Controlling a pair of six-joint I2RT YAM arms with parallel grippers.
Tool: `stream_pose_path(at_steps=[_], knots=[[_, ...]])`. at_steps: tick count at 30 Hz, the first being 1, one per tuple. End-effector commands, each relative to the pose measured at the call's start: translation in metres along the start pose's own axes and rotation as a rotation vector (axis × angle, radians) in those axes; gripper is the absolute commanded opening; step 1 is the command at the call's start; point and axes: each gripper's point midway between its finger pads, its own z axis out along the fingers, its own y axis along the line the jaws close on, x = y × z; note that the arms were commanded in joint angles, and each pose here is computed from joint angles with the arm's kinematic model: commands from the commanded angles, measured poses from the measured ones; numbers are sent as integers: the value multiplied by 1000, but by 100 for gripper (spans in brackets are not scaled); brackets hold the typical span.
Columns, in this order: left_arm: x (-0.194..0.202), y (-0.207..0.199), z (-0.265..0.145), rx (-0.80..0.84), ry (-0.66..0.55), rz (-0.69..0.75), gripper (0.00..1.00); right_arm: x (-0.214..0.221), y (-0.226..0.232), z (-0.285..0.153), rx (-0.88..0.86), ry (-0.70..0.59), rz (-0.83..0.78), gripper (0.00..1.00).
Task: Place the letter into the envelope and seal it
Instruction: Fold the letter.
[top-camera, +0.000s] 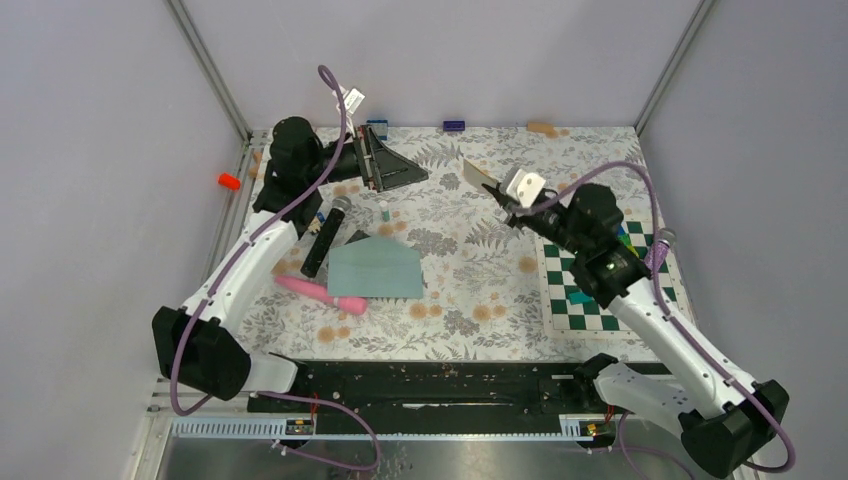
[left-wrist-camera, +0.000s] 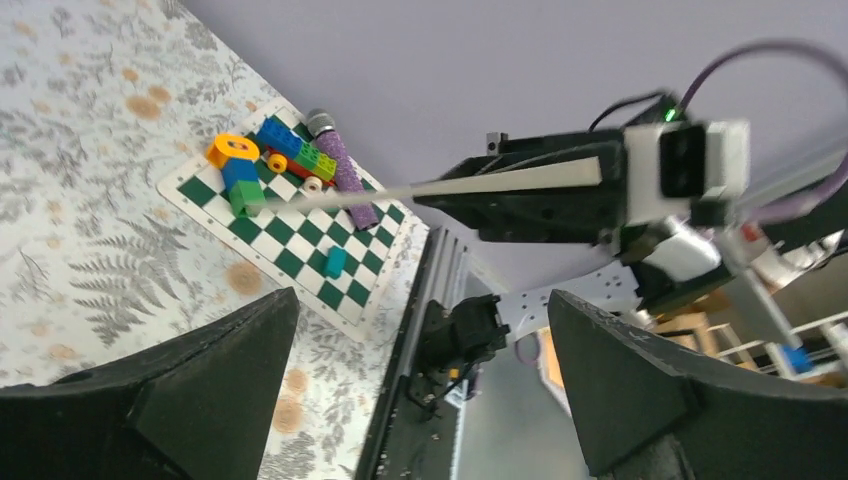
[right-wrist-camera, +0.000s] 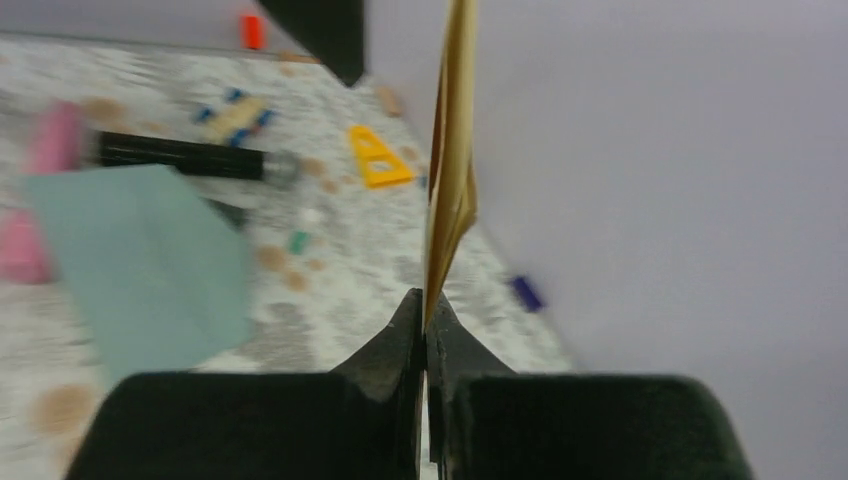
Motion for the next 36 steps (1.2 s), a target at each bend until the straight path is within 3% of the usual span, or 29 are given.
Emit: stream_pose_path(at_steps=[1,6,13,23,30,36], knots=[[3,-7,-5,4,63,242,99,1,87,-37,-420,249,528,0],[15,-2,-6,30,100,253,99,-44,102,-52,-612,164,747,0],[41,-23,-1,104,141,336,99,-53,103,-56,-769,124,1046,0],[84,-39,19,192,253,330,94,-41,103,-48,-787,130,1122,0],[93,-36,29,211,283,289,70,-39,102,-48,-773,127,1117,0],[93,-39,35,235,282,228,63,-36,100,-47,-751,122,1099,0]])
